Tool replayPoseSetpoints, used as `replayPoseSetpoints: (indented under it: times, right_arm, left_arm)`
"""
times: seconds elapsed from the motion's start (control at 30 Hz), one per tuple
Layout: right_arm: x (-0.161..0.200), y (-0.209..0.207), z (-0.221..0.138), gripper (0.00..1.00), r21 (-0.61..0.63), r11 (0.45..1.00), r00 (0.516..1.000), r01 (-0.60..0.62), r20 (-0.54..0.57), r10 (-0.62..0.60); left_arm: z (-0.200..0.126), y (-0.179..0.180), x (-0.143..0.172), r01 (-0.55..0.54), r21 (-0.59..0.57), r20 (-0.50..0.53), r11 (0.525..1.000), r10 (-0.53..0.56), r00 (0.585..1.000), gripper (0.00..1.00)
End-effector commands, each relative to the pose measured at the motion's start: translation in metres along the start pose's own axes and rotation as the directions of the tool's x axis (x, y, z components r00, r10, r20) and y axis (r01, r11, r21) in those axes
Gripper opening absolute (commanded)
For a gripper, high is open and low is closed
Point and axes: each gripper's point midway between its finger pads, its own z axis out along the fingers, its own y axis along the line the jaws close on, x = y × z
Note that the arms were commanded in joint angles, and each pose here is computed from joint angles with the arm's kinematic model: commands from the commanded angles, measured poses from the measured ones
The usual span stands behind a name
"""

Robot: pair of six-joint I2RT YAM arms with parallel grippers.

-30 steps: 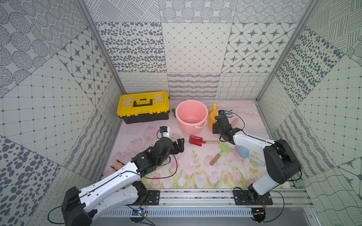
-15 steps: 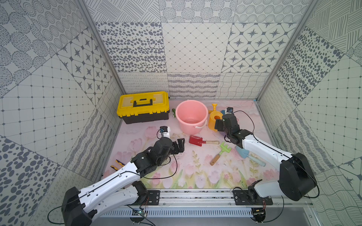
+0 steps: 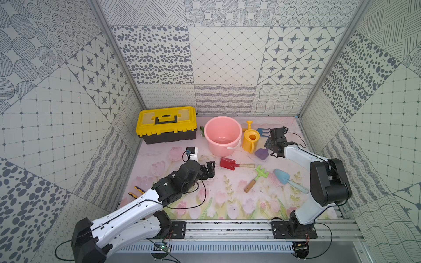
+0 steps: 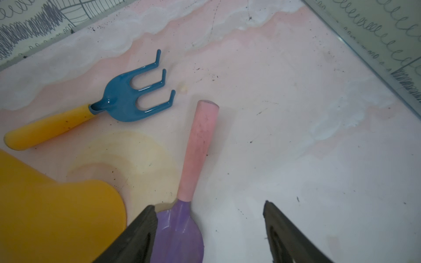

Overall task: Organize the gardening tools
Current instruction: Pick up the gardening tool from the center of the board.

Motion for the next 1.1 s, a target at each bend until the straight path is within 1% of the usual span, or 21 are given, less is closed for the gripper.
replayPoseSetpoints:
  times: [0.0, 0.13, 0.2, 0.4, 0.57, 0.67, 0.73, 0.83, 0.9, 1.07]
  right_arm:
    - [-0.006, 0.008, 0.014, 0.74, 0.003, 1.000, 0.999, -0.025, -0.025, 0.025]
    - [0.003, 0.001, 0.036, 0.72, 0.020, 0.998, 0.995, -0.057, -0.081, 0.059]
    - [0.004, 0.000, 0.044, 0.70, 0.028, 0.998, 0.994, -0.054, -0.094, 0.057]
    - [0.008, -0.001, 0.055, 0.67, 0.040, 0.997, 0.986, -0.060, -0.150, 0.066]
    - [0.013, -0.011, 0.051, 0.66, 0.066, 0.995, 0.982, -0.072, -0.169, 0.082]
    - [0.016, -0.024, 0.046, 0.66, 0.100, 0.992, 0.980, -0.076, -0.174, 0.092]
    - [0.020, -0.033, 0.043, 0.66, 0.100, 0.990, 0.975, -0.099, -0.191, 0.117]
    - [0.029, -0.047, 0.037, 0.66, 0.107, 0.986, 0.966, -0.127, -0.213, 0.148]
    - [0.037, -0.053, 0.033, 0.64, 0.105, 0.986, 0.961, -0.130, -0.231, 0.152]
    - [0.062, -0.058, 0.017, 0.64, 0.078, 0.985, 0.943, -0.152, -0.286, 0.168]
  left_arm:
    - [-0.003, -0.009, -0.007, -0.005, 0.043, 0.023, 0.999, 0.004, 1.000, 0.99]
    - [-0.003, -0.009, -0.007, -0.006, 0.041, 0.026, 0.999, 0.005, 1.000, 1.00]
    - [-0.002, -0.009, -0.007, -0.007, 0.041, 0.024, 0.999, 0.006, 1.000, 1.00]
    - [-0.003, -0.009, -0.007, -0.005, 0.039, 0.024, 0.999, 0.005, 1.000, 0.99]
    - [-0.005, -0.009, -0.008, 0.000, 0.043, 0.029, 0.999, -0.001, 1.000, 0.99]
    - [-0.005, -0.009, -0.008, -0.001, 0.043, 0.029, 0.999, 0.000, 1.000, 0.99]
    - [-0.005, -0.008, -0.007, -0.001, 0.043, 0.027, 0.999, 0.000, 1.000, 0.99]
    - [-0.006, -0.009, -0.007, 0.004, 0.047, 0.028, 0.999, -0.005, 1.000, 0.99]
    - [-0.006, -0.009, -0.007, 0.007, 0.052, 0.027, 0.999, -0.008, 1.000, 1.00]
    - [-0.008, -0.010, -0.008, 0.012, 0.056, 0.030, 0.998, -0.014, 0.999, 1.00]
